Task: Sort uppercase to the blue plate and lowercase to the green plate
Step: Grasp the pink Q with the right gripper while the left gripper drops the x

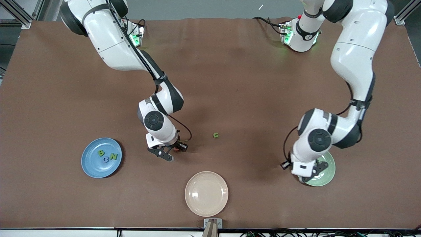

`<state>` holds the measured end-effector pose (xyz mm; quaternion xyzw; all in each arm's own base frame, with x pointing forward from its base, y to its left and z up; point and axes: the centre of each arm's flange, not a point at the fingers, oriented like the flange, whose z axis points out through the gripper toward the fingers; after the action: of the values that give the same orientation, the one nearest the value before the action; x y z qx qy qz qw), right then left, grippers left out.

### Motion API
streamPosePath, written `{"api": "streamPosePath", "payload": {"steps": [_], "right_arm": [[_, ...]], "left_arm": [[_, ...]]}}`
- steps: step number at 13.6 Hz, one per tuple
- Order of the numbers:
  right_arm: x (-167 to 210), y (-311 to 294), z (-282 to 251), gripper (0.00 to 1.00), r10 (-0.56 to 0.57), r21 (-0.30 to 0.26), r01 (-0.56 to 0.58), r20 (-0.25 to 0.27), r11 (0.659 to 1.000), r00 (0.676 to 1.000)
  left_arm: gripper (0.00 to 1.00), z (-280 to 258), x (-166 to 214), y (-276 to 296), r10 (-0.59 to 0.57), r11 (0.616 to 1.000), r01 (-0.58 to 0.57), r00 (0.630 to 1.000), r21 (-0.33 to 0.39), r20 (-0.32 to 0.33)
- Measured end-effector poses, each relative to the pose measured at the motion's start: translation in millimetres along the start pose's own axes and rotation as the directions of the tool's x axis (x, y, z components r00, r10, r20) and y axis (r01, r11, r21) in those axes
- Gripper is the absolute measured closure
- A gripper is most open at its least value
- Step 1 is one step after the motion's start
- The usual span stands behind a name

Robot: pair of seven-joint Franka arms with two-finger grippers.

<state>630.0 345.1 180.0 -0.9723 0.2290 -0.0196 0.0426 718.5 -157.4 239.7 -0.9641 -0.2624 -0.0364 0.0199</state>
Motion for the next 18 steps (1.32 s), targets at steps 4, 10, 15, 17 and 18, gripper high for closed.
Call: {"api": "streamPosePath", "payload": {"steps": [4, 10, 15, 17, 18], "right_arm": [[1.2, 0.4, -1.3, 0.63, 0.001, -0.001, -0.001, -0.002, 1.000, 1.000], [63.3, 35.2, -31.6, 0.63, -0.033, -0.042, 0.033, -0.004, 0.999, 0.999], [129.4, 98.5, -79.3, 0.63, -0.134, -0.073, 0.136, 0.031, 0.988, 0.991], [145.9, 120.8, -84.1, 0.63, -0.172, -0.082, 0.176, 0.051, 0.981, 0.984], [154.0, 132.0, -83.9, 0.63, -0.191, -0.084, 0.195, 0.057, 0.977, 0.980]], "left_arm": [[0.73, 4.8, 42.0, -50.7, 0.044, 0.999, -0.044, 0.999, 0.009, 0.006], [0.58, 16.9, 47.2, -67.5, 0.057, 0.998, -0.058, 0.998, 0.023, 0.028], [0.06, 9.9, 31.0, -45.6, 0.078, 0.997, -0.077, 0.996, -0.011, 0.042], [0.00, -0.5, 10.2, -18.5, 0.073, 0.996, -0.070, 0.996, -0.049, 0.055], [0.00, -5.2, -1.7, -4.5, 0.063, 0.996, -0.059, 0.996, -0.063, 0.062]]}}
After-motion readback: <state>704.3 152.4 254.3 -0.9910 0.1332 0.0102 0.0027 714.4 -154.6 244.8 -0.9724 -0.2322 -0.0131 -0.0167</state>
